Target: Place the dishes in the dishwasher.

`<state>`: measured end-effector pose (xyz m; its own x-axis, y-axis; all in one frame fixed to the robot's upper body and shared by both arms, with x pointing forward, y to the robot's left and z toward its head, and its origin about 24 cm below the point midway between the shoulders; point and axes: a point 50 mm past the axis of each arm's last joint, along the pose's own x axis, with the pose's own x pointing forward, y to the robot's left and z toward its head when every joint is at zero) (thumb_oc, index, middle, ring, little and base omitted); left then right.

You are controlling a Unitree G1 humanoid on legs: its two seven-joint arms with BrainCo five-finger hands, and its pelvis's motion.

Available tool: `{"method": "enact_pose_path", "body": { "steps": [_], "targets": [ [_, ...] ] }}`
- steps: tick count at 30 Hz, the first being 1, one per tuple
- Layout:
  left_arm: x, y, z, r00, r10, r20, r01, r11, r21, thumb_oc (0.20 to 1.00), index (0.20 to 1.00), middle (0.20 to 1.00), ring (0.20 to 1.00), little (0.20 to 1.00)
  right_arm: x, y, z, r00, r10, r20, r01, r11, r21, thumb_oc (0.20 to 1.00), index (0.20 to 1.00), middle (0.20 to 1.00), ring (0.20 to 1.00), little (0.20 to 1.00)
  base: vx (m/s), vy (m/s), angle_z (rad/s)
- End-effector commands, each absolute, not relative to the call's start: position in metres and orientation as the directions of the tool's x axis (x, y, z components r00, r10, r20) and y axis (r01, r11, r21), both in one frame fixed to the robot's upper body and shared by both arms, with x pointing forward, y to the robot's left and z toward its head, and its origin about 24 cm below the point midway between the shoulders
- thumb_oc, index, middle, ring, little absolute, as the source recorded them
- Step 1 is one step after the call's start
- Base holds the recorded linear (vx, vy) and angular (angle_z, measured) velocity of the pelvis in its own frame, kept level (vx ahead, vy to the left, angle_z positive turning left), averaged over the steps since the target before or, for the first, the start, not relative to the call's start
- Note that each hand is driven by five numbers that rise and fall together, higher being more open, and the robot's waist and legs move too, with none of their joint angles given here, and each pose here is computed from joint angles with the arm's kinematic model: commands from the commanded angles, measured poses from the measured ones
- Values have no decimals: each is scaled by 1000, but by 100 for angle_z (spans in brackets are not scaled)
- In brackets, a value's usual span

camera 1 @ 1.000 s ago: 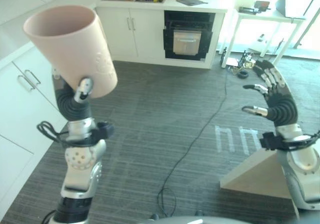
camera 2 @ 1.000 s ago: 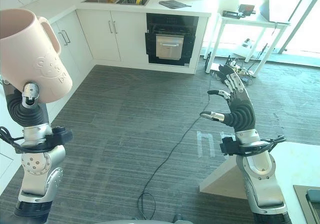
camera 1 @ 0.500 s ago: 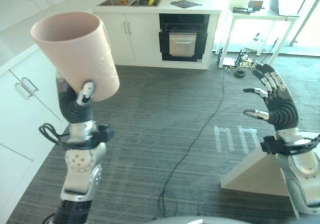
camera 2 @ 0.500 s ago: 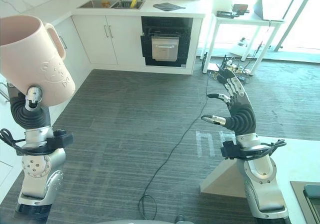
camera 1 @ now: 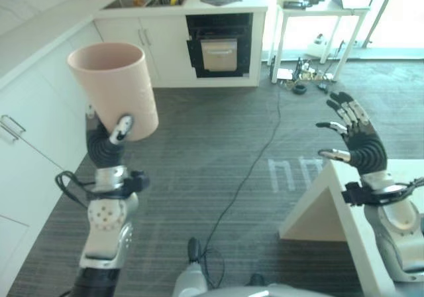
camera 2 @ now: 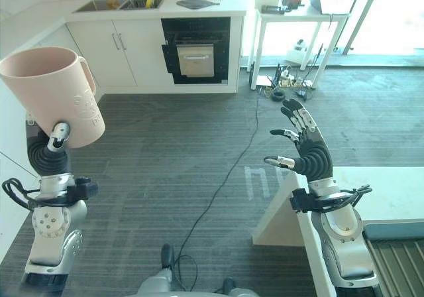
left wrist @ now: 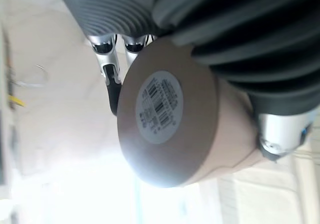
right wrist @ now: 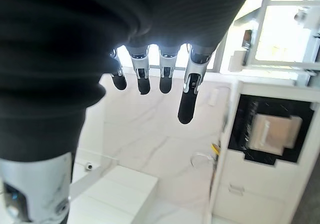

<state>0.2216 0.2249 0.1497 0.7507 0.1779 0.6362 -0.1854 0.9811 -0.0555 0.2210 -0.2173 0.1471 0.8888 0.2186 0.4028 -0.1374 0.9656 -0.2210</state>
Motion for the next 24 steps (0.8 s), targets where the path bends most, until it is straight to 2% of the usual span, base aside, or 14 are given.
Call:
{"method": "enact_pose_path", "body": {
  "steps": [1, 11, 15, 18, 24],
  "targets": [
    [206, 222, 179, 636, 129, 761, -150, 988, -42, 200, 200, 200, 200, 200, 217, -216, 185, 777, 281, 564, -153, 952, -264, 1000, 1000, 1000, 1000, 1000, 223, 208, -42],
    [213, 220, 196, 638, 3, 770, -68, 996, 52, 200, 200, 200, 200, 200, 212, -210, 183, 789, 169, 591, -71, 980, -186, 1000, 1000, 1000, 1000, 1000, 330, 257, 14],
    [216, 215, 195, 645, 10, 764, -90, 994, 63, 200, 200, 200, 200, 200, 216, -196, 176, 790, 201, 579, -108, 975, -192, 1000, 1000, 1000, 1000, 1000, 311, 247, 32],
    [216, 219, 196, 649, 20, 761, -97, 994, 57, 200, 200, 200, 200, 200, 217, -199, 174, 799, 203, 567, -110, 975, -195, 1000, 1000, 1000, 1000, 1000, 300, 1, -29],
    [212, 219, 187, 667, 16, 745, -122, 989, 88, 200, 200, 200, 200, 200, 212, -211, 173, 802, 194, 565, -100, 976, -194, 1000, 1000, 1000, 1000, 1000, 503, -227, 21]
  ]
}}
